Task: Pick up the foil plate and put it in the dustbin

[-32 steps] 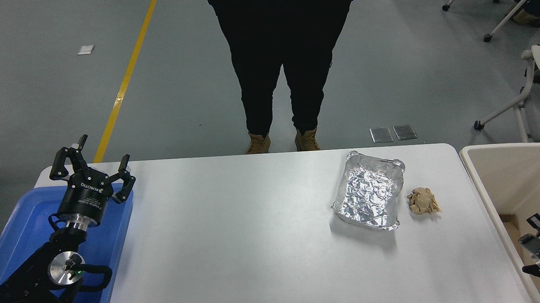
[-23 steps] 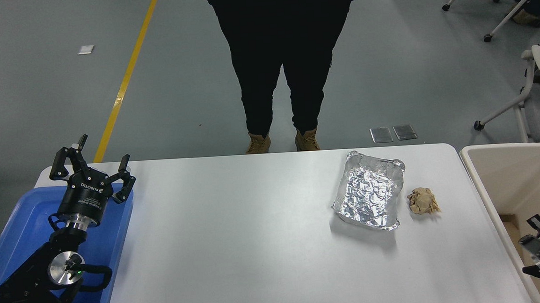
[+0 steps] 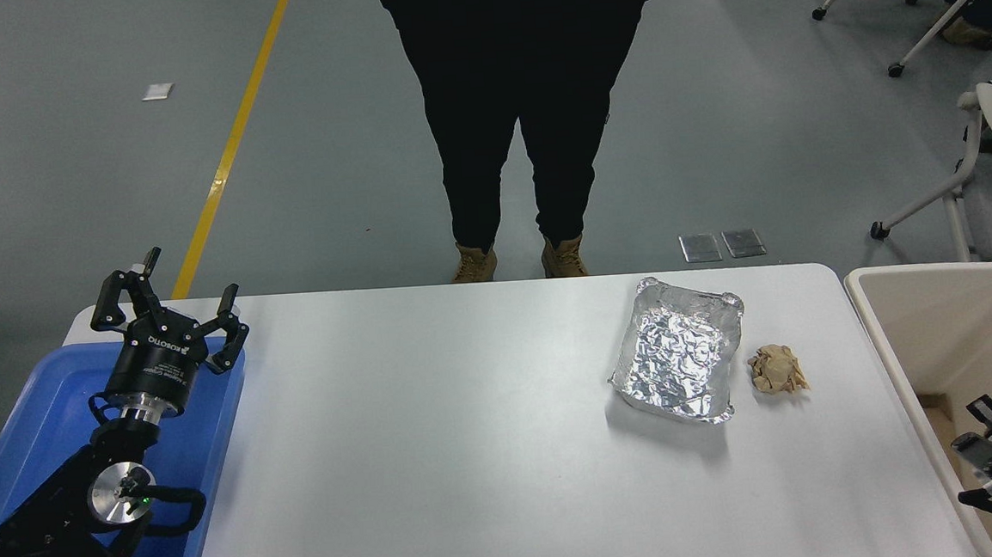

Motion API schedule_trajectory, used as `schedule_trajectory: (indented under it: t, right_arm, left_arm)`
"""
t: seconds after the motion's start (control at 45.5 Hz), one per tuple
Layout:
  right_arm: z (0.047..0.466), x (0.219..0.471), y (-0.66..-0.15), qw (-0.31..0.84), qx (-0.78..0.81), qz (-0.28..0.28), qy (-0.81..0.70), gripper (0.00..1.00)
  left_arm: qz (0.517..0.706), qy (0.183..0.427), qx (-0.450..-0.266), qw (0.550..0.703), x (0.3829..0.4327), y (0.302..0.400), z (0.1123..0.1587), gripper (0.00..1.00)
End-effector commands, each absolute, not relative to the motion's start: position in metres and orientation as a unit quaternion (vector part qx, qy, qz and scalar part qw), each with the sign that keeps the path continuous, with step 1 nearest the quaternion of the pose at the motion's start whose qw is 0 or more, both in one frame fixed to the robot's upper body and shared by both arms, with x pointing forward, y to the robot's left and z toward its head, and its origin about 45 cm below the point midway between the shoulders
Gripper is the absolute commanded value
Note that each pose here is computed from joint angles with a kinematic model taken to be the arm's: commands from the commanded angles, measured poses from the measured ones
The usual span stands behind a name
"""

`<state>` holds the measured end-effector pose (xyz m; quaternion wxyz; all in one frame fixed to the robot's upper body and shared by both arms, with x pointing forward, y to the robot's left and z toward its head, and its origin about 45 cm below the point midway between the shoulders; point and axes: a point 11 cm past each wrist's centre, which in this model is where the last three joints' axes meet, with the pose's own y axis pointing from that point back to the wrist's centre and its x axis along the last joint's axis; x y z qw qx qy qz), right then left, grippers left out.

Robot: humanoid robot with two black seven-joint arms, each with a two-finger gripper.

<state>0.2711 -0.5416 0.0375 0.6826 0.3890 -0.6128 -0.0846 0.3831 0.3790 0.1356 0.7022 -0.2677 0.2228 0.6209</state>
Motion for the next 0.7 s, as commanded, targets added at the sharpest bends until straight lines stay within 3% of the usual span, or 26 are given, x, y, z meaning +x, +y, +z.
schedule_trajectory:
  t: [0.0, 0.681]
  right_arm:
    - [0.039, 0.274, -0.541, 0.681, 0.389, -0.083, -0.615, 0.0]
    - [0.045, 0.283, -0.54, 0.677, 0.395, -0.079, -0.615, 0.0]
  left_arm:
    - [0.62, 0.223, -0.268, 0.703, 0.3832, 0.3787, 0.1357, 0.98]
    - [0.62, 0.223, -0.268, 0.703, 0.3832, 0.3787, 0.1357, 0.98]
